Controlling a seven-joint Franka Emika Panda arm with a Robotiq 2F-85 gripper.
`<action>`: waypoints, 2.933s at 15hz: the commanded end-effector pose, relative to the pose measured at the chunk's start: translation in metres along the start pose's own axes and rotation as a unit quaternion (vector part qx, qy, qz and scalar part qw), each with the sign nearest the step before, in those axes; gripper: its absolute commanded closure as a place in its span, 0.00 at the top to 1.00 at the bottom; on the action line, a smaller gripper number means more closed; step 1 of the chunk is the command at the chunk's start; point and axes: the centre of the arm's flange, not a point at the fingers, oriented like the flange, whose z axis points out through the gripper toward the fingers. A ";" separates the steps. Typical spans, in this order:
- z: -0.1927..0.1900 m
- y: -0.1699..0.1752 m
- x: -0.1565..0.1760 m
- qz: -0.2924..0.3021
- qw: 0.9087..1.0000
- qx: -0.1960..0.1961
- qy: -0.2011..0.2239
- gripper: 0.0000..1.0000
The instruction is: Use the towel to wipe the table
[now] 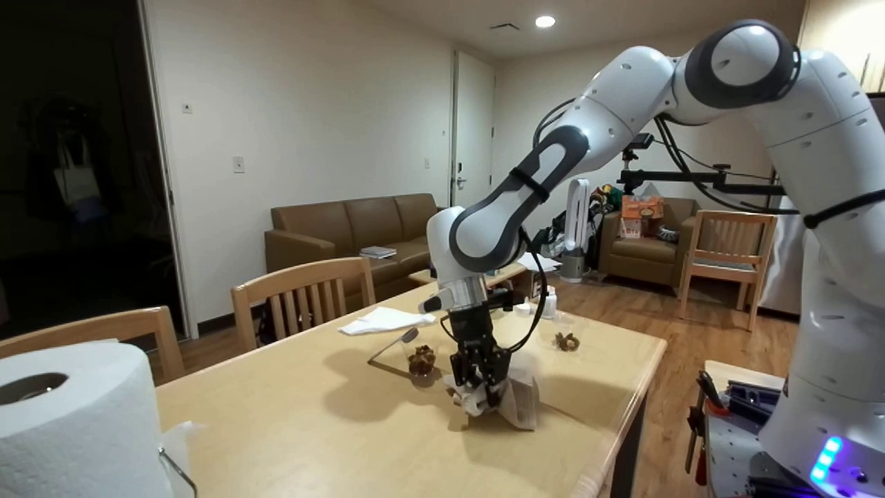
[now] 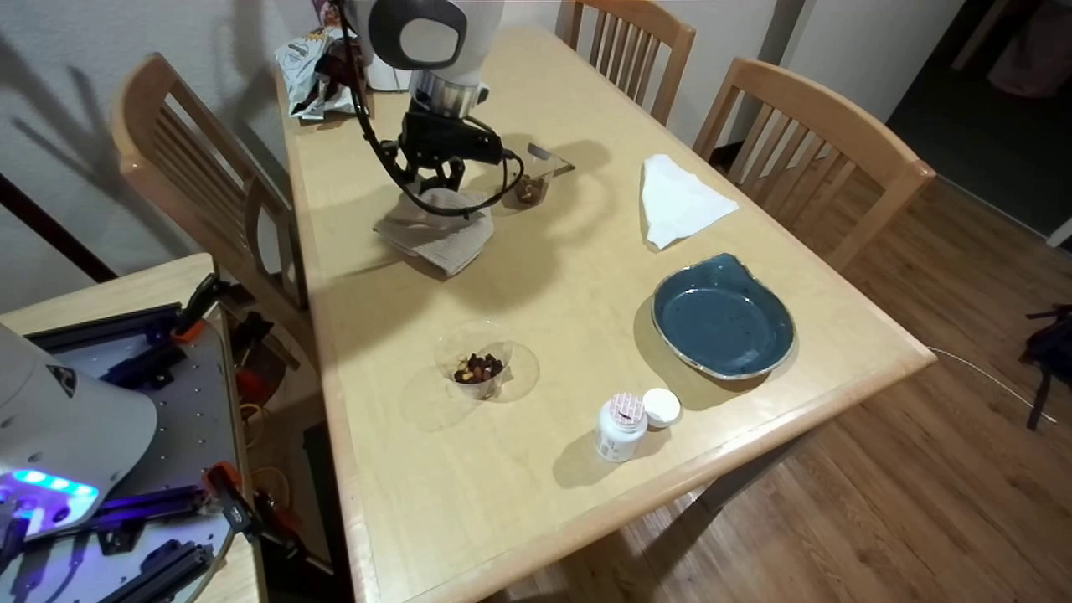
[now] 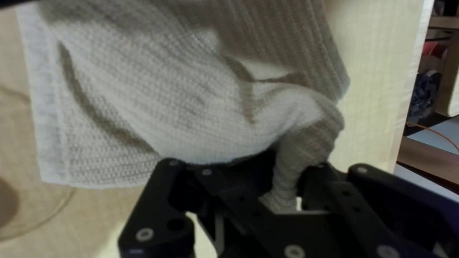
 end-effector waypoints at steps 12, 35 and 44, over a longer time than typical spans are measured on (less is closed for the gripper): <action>-0.003 0.005 -0.014 0.007 0.999 0.011 0.029 1.00; -0.097 0.064 0.068 0.112 0.986 -0.122 -0.003 1.00; -0.027 0.056 0.057 0.290 0.954 -0.068 0.046 1.00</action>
